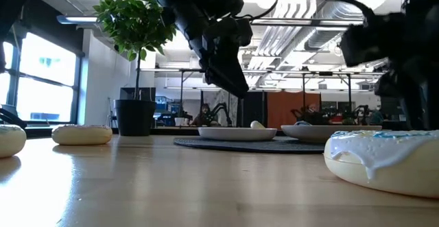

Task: Pick & Place donuts
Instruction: Put the small pink donut on the white plate

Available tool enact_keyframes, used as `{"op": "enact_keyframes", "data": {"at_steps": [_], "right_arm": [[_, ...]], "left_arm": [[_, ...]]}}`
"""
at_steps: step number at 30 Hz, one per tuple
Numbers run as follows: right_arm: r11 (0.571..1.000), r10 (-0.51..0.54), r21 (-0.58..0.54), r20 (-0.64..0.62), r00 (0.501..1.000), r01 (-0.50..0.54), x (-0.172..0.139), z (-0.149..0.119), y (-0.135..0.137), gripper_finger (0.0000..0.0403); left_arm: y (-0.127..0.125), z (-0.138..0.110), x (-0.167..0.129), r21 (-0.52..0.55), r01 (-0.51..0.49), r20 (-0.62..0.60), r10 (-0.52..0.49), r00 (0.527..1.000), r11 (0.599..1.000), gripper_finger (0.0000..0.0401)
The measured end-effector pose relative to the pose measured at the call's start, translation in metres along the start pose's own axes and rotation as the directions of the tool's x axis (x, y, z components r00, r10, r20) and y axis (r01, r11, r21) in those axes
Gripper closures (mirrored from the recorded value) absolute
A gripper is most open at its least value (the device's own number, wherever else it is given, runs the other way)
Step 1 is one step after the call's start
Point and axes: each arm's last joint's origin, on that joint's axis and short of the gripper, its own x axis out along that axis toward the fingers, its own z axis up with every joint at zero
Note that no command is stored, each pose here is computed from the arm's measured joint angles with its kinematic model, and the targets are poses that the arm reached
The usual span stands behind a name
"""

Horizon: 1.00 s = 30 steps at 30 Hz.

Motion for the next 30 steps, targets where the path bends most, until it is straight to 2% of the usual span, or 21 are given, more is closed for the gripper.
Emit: {"op": "enact_keyframes", "data": {"at_steps": [4, 8, 12, 18, 26, 30], "right_arm": [[0.999, 0.035, 0.002, 0.031, 0.999, -0.035, -0.012, 0.001, 0.000, 0.0271], [0.997, 0.083, 0.010, -0.010, 0.997, -0.083, -0.018, -0.003, 0.002, 0.0278], [0.999, 0.024, -0.027, -0.032, 0.999, -0.025, -0.013, -0.011, 0.003, 0.0279], [0.999, -0.048, -0.012, -0.040, 0.998, 0.048, 0.000, -0.011, 0.001, 0.0279], [0.999, -0.038, -0.010, -0.085, 0.996, 0.037, 0.007, -0.012, 0.002, 0.0280], [1.000, -0.008, -0.007, -0.131, 0.991, 0.007, 0.005, -0.014, 0.003, 0.0289]], "left_arm": [[0.000, 0.000, 0.000, -0.001, -0.009, 0.000, 0.009, 1.000, 1.000, 0.0213], [0.001, 0.000, 0.000, -0.001, -0.026, 0.000, 0.026, 1.000, 1.000, 0.0213], [0.001, 0.000, 0.000, -0.001, -0.026, 0.001, 0.026, 1.000, 1.000, 0.0213], [0.001, 0.000, 0.000, -0.001, -0.026, 0.001, 0.026, 1.000, 1.000, 0.0213], [0.001, 0.001, 0.000, 0.000, -0.026, 0.008, 0.026, 1.000, 1.000, 0.0213], [0.001, 0.006, 0.000, 0.009, -0.024, 0.061, 0.024, 0.998, 1.000, 0.0213]]}}
